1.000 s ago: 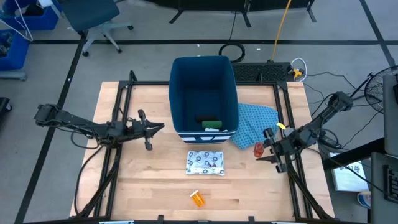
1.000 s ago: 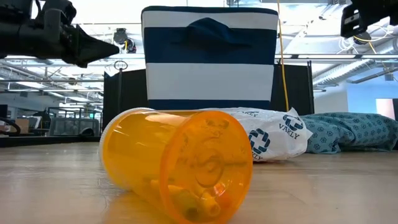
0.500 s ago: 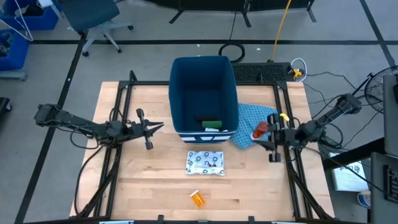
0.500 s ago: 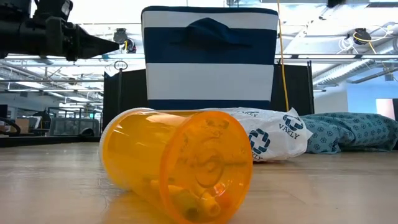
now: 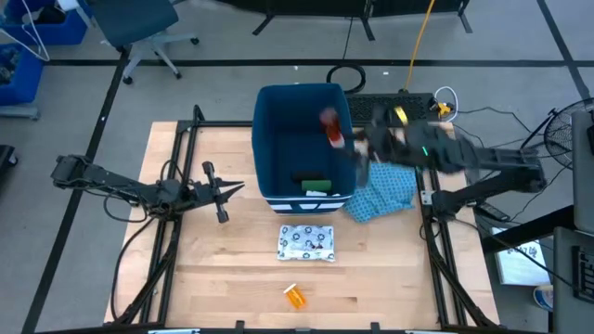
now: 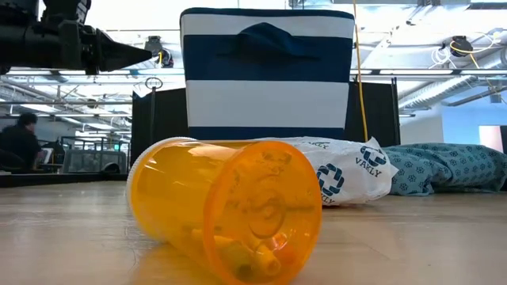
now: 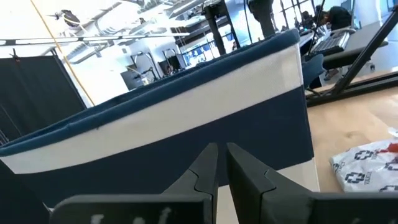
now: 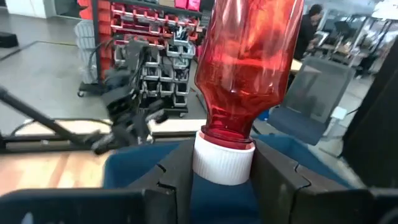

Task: Pick & place medical supplies in basket/bin
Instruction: Put the red medicine bottle into the blue bin

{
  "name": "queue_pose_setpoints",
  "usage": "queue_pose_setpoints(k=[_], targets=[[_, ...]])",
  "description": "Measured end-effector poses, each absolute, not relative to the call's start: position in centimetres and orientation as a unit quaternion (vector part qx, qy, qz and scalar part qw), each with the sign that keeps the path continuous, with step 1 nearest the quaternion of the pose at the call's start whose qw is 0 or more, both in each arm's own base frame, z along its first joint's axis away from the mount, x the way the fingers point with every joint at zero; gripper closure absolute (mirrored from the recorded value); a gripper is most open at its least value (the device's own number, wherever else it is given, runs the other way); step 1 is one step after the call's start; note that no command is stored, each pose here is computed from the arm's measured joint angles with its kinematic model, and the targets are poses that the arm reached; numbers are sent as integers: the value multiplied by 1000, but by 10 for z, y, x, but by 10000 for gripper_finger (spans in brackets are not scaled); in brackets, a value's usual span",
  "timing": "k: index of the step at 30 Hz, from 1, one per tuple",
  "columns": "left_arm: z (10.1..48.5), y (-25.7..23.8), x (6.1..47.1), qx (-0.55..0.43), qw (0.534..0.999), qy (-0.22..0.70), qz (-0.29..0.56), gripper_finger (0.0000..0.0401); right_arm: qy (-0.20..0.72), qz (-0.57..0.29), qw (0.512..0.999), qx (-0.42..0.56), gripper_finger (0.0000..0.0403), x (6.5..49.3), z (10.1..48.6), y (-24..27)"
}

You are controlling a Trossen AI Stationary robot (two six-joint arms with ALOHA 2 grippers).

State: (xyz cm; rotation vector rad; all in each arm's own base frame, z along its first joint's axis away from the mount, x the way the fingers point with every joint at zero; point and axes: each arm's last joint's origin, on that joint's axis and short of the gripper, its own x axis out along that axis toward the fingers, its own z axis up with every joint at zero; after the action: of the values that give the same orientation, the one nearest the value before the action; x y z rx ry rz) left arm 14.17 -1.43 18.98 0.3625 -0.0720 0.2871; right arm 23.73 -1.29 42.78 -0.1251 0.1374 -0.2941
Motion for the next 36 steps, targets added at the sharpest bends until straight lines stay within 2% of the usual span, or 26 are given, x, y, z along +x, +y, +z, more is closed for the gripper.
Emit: queue_pose_setpoints(k=[5,9,14,22,31,36], targets=[[189,-14,142,172,974,-34,141,366,85,-133,986,-43,280,268,473,-68],[189,-14,142,173,974,-31,140,366,143,-106,983,-43,280,301,472,-102],[188,-14,142,170,975,-30,139,366,276,-71,955,-78,280,346,430,-135],[188,-14,142,170,975,-30,139,366,450,-40,883,-125,280,387,345,-155],[183,-15,142,167,977,-5,134,366,529,32,841,-110,280,400,262,-133],[184,-14,142,152,979,-11,134,366,560,50,820,-103,280,393,213,-122]])
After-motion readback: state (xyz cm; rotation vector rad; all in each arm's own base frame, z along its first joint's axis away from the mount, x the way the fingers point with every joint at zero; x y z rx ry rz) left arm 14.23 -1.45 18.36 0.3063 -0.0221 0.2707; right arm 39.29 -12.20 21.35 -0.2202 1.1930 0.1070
